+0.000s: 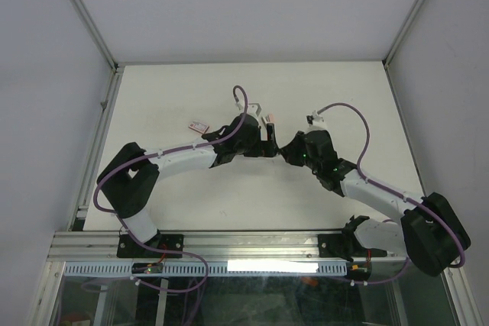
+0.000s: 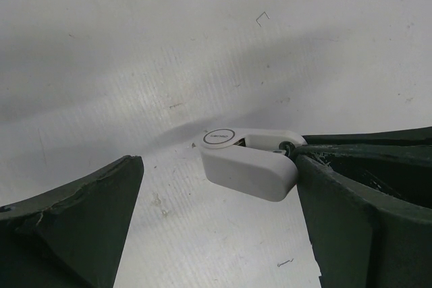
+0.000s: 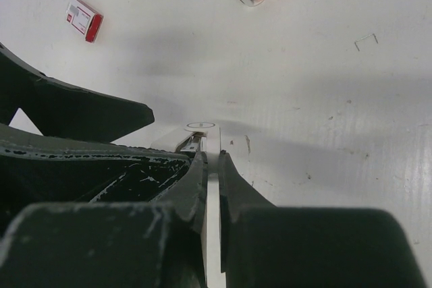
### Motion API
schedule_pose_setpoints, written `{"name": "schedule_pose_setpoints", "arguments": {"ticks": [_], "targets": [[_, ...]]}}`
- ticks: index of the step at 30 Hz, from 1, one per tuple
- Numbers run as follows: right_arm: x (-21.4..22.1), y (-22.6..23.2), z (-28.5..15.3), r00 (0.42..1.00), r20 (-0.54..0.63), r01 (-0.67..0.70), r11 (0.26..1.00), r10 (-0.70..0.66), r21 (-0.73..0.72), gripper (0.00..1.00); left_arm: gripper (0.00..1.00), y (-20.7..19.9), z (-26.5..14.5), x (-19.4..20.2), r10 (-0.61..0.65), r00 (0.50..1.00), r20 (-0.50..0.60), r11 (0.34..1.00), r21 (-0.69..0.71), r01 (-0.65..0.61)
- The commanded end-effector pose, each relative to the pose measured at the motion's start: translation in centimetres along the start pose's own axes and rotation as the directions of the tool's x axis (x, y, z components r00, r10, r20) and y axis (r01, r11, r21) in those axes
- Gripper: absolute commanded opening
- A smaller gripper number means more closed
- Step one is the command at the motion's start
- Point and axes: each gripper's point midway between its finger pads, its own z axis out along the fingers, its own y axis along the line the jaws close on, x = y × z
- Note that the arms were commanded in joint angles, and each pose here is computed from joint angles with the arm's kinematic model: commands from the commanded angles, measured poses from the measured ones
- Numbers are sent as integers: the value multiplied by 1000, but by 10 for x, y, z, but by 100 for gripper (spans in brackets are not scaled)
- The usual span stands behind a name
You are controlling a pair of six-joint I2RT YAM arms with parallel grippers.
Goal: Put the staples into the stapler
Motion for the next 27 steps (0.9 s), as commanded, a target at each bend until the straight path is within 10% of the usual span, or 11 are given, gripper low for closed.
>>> {"name": "schedule_pose_setpoints", "arguments": {"ticks": [1, 27], "targets": [[-39, 28, -5, 992, 125, 1, 997, 8, -75, 0, 99, 7, -3, -9, -3, 999, 38, 1000, -14, 4], [-15, -2, 11, 998, 66, 14, 999, -16, 40, 0, 99, 34, 6, 10, 4, 1000, -20, 999, -50, -5]]}}
